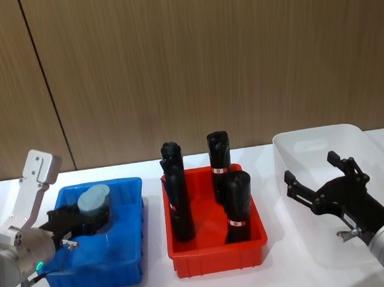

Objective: Pick the cotton swabs from the blue box and place them into the white box.

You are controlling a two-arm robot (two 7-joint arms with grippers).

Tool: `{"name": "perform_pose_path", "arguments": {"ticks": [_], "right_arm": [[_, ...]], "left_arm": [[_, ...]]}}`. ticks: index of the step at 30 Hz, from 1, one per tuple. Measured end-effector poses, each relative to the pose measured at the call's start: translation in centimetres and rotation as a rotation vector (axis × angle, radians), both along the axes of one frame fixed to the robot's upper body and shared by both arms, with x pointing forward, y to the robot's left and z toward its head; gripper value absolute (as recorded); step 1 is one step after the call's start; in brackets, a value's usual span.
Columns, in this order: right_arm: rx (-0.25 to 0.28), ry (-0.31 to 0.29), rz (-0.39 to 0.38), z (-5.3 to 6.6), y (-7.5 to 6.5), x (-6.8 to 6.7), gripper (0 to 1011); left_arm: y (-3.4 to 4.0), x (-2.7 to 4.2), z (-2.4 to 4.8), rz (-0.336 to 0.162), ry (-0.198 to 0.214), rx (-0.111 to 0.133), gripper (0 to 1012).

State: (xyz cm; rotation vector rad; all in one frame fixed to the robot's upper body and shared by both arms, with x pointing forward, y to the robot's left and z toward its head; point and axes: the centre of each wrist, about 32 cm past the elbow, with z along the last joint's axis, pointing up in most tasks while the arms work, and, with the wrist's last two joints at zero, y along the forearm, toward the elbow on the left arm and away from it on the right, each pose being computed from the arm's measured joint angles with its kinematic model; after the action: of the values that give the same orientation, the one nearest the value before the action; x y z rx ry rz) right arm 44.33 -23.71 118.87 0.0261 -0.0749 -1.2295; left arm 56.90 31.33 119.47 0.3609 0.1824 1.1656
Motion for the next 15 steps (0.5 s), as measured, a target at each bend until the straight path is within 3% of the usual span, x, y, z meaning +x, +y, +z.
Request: {"name": "perform_pose_path", "arguments": {"ticks": [10, 15], "right_arm": [[0.000, 0.000, 0.000, 0.0, 0.0, 0.0, 1002], [0.000, 0.000, 0.000, 0.0, 0.0, 0.0, 1002]], "left_arm": [[-0.01, -0.61, 1.78, -0.105, -0.084, 0.000, 652], [0.20, -0.86, 2.85, -0.180, -0.124, -0.010, 652]]}}
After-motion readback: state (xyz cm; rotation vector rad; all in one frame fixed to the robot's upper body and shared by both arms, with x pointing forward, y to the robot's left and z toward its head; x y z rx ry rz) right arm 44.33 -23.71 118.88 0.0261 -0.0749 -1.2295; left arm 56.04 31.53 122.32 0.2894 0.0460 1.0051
